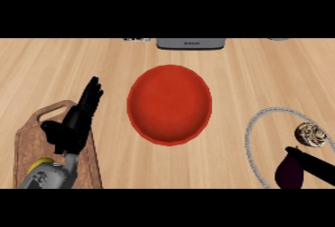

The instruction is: Pick the eggplant from the placemat and place it in the bowl

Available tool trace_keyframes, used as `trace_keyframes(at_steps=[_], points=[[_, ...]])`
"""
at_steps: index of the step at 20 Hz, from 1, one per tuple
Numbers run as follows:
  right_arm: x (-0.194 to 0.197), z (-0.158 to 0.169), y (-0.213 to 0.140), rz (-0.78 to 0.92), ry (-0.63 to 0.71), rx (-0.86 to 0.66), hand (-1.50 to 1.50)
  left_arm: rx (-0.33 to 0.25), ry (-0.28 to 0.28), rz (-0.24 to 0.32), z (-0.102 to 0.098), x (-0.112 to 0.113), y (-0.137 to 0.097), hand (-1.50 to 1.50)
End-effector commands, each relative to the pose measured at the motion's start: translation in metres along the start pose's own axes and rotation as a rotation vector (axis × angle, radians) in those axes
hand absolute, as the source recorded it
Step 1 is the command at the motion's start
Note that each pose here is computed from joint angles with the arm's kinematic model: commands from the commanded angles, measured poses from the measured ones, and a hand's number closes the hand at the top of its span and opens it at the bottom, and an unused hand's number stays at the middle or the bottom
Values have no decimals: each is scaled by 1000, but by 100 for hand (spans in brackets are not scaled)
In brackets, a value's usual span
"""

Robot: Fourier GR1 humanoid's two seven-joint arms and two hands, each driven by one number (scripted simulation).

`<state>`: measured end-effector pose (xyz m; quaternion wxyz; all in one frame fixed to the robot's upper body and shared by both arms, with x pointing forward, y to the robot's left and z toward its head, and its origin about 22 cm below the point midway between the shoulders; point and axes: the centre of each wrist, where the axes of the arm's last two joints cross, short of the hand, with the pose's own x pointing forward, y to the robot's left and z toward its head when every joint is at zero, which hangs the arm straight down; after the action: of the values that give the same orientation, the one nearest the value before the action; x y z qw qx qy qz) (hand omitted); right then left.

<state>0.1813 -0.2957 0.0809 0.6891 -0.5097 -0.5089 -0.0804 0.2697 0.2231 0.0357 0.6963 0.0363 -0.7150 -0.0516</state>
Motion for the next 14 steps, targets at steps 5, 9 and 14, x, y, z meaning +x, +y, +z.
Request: trace_keyframes(at_steps=[5,9,14], points=[[41,7,-4,126,260,140,-150,-11,2,13,-11,9,-3,0],[26,3,1,176,334,199,-150,5,2,8,-4,-9,1,0],[12,24,7,137,326,235,-150,-3,-2,9,1,-16,-11,0]])
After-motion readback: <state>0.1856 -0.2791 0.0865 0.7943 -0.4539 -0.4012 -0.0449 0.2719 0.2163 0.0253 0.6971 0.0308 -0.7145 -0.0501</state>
